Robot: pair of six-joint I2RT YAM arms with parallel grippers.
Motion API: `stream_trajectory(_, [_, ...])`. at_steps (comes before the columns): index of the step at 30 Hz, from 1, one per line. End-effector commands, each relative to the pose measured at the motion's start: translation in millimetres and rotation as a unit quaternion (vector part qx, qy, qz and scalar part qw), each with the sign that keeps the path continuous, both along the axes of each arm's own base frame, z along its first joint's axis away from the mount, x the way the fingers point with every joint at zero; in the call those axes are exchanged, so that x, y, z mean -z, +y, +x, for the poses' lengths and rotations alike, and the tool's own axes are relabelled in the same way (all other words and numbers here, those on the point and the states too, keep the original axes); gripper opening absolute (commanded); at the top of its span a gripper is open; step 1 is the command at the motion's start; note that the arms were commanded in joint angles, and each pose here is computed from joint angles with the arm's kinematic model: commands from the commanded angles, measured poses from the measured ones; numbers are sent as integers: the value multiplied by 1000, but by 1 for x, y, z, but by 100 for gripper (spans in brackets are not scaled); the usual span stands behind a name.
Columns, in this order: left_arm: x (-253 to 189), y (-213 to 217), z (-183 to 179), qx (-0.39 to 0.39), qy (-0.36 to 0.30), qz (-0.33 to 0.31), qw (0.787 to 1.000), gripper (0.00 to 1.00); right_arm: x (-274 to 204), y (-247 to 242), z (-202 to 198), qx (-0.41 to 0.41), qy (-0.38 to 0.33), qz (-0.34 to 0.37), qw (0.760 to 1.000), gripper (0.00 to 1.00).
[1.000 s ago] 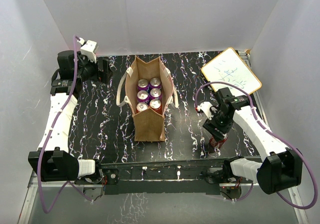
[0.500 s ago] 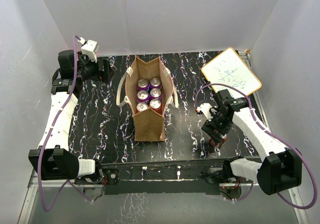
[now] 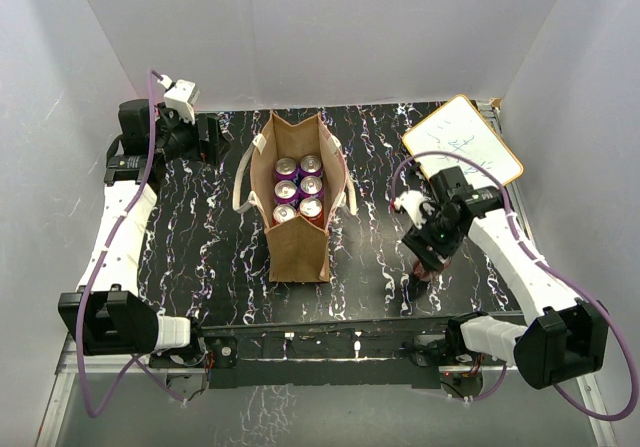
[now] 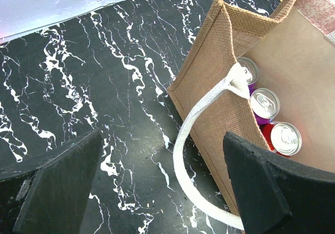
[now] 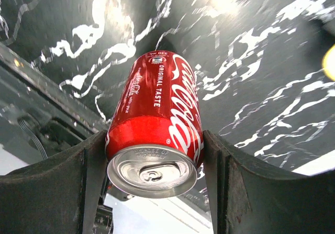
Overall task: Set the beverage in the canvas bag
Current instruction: Pick up the drink from the center of the board, then place the drink in the canvas bag.
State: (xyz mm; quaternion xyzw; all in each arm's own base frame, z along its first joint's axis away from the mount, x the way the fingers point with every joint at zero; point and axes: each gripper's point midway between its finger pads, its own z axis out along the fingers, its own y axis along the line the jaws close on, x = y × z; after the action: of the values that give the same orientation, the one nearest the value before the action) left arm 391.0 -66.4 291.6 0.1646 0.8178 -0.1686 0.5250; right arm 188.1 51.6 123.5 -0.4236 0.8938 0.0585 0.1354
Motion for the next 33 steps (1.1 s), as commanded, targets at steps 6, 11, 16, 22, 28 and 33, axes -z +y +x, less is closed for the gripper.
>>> stream_trajectory(6, [-14, -4, 4, 11, -19, -15, 1000, 97, -143, 56, 107, 52, -179, 141, 972, 8])
stream_trajectory(11, [-15, -4, 3, 12, -19, -15, 1000, 97, -215, 87, 139, 62, -239, 203, 947, 8])
stream_trajectory(16, [-15, -4, 2, 12, -21, -14, 1000, 97, -271, 132, 152, 26, -285, 245, 926, 8])
stream_trajectory(22, [-16, -4, 2, 12, -23, -12, 1000, 97, -298, 187, 144, -44, -309, 266, 912, 8])
stream_trajectory(28, [-18, -3, -2, 12, -27, -7, 1000, 97, -277, 242, 109, -145, -269, 268, 914, 8])
stream_trajectory(33, [-20, -3, -7, 15, -31, -1, 999, 97, -256, 268, 90, -199, -210, 278, 916, 8])
